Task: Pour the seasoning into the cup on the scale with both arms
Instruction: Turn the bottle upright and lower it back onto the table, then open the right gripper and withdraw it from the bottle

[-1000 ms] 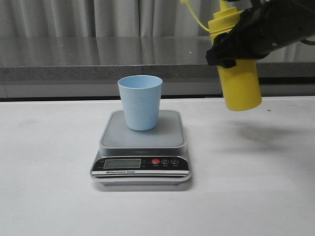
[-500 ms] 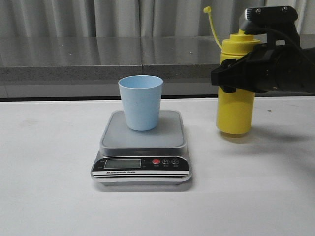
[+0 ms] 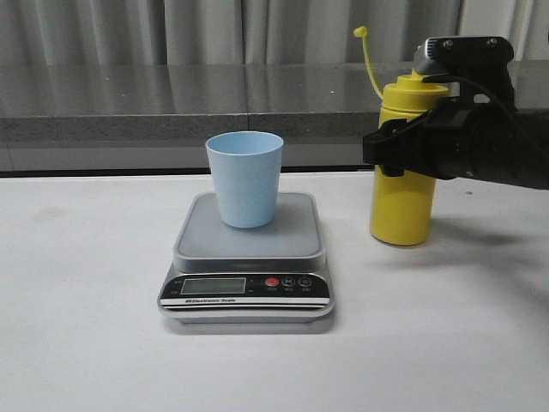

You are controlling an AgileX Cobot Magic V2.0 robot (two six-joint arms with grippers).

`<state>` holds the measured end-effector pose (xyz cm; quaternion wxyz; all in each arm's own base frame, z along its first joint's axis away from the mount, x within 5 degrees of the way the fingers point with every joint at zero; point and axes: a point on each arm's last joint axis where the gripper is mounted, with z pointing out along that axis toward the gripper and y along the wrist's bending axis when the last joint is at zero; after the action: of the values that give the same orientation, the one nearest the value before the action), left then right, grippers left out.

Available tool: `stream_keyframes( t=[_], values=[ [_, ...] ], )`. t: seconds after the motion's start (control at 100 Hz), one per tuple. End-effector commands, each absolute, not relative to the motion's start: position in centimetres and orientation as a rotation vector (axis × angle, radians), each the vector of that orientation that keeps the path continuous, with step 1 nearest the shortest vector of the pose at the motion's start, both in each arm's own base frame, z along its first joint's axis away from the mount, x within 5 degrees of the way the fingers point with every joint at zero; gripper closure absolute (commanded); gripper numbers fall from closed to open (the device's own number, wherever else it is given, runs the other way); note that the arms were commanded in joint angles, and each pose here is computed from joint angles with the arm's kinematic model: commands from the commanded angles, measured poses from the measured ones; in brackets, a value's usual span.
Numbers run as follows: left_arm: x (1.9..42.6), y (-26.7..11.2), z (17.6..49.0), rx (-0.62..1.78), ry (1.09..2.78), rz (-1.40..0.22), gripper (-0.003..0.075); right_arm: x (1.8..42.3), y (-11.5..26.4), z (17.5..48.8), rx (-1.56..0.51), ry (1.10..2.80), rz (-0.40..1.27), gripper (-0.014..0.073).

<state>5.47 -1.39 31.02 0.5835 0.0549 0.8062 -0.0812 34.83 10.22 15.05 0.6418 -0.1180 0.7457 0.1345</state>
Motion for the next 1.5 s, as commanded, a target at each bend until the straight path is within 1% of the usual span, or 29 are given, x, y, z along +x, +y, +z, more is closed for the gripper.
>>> stream_keyframes(
  t=[0.0,0.02,0.05,0.06,0.07,0.09,0.1,0.11,0.14,0.18,0.25,0.48,0.69,0.88,0.93,1.0,1.04,1.05,1.07,1.12,1.14,1.15,1.19,1.22,1.23,1.26,1.37,1.49],
  values=[
    [5.6,-1.4,32.4,0.103,1.795,-0.211,0.0741,35.2,10.2,17.3,-0.249,1.59,0.319,0.0384],
    [5.6,-1.4,32.4,0.103,1.795,-0.211,0.0741,35.2,10.2,17.3,-0.249,1.59,0.319,0.0351],
    [5.6,-1.4,32.4,0.103,1.795,-0.211,0.0741,35.2,10.2,17.3,-0.249,1.59,0.319,0.026],
    [5.6,-1.4,32.4,0.103,1.795,-0.211,0.0741,35.1,10.2,17.2,-0.249,1.59,0.319,0.0241],
    [5.6,-1.4,32.4,0.103,1.795,-0.211,0.0741,35.1,10.2,17.3,-0.249,1.589,0.319,0.0202],
    [5.6,-1.4,32.4,0.103,1.795,-0.211,0.0741,35.1,10.1,17.3,-0.25,1.586,0.32,0.0162],
    [5.6,-1.4,32.4,0.103,1.795,-0.211,0.0741,35.1,10.1,17.3,-0.25,1.586,0.32,0.0123],
    [5.6,-1.4,32.4,0.103,1.795,-0.211,0.0741,35.1,10.1,17.3,-0.25,1.585,0.319,0.0104],
    [5.6,-1.4,32.4,0.103,1.795,-0.211,0.0741,35.0,10.1,17.5,-0.25,1.581,0.32,0.001],
    [5.6,-1.4,32.4,0.103,1.795,-0.211,0.0741,35.0,10.1,17.6,-0.25,1.58,0.319,-0.0074],
    [5.6,-1.4,32.4,0.103,1.795,-0.211,0.0741,34.9,10.1,18.0,-0.252,1.577,0.317,-0.0047],
    [5.6,-1.4,32.4,0.103,1.795,-0.211,0.0741,33.6,9.7,19.0,-0.253,1.588,0.313,-0.005],
    [5.6,-1.4,32.4,0.103,1.795,-0.211,0.0741,30.3,8.9,20.3,-0.253,1.567,0.317,-0.005],
    [5.6,-1.4,32.4,0.103,1.795,-0.211,0.0741,26.4,7.9,22.0,-0.252,1.564,0.309,-0.0046],
    [5.6,-1.4,32.4,0.103,1.795,-0.211,0.0741,25.3,7.5,22.2,-0.248,1.582,0.302,-0.0017],
    [5.6,-1.4,32.4,0.103,1.795,-0.211,0.0741,23.8,6.9,22.7,-0.226,1.598,0.293,0.0098],
    [5.6,-1.4,32.4,0.103,1.795,-0.211,0.0741,23.1,6.6,22.9,-0.206,1.606,0.289,0.0204],
    [5.6,-1.4,32.4,0.103,1.795,-0.211,0.0741,22.8,6.4,23.0,-0.196,1.608,0.288,0.0243],
    [5.6,-1.4,32.4,0.103,1.795,-0.211,0.0741,22.3,6.2,23.1,-0.181,1.61,0.287,0.0282],
    [5.6,-1.4,32.4,0.103,1.795,-0.211,0.0741,21.2,5.7,23.4,-0.147,1.608,0.286,0.0438],
    [5.6,-1.4,32.4,0.103,1.795,-0.211,0.0741,20.8,5.5,23.5,-0.133,1.604,0.286,0.0475],
    [5.6,-1.4,32.4,0.103,1.795,-0.211,0.0741,20.6,5.5,23.5,-0.129,1.602,0.286,0.051],
    [5.6,-1.4,32.4,0.103,1.795,-0.211,0.0741,19.8,5.1,23.8,-0.1,1.593,0.288,0.0607],
    [5.6,-1.4,32.4,0.103,1.795,-0.211,0.0741,19.2,4.8,24.0,-0.082,1.584,0.29,0.0661],
    [5.6,-1.4,32.4,0.103,1.795,-0.211,0.0741,19.0,4.7,24.1,-0.071,1.575,0.292,0.0671],
    [5.6,-1.4,32.4,0.103,1.795,-0.211,0.0741,18.4,4.5,24.1,-0.053,1.574,0.291,0.0659],
    [5.6,-1.4,32.4,0.103,1.795,-0.211,0.0741,16.5,3.7,24.4,-0.023,1.548,0.277,0.0662],
    [5.6,-1.4,32.4,0.103,1.795,-0.211,0.0741,15.4,2.6,23.8,-0.01,1.561,0.214,0.0662]
  ],
)
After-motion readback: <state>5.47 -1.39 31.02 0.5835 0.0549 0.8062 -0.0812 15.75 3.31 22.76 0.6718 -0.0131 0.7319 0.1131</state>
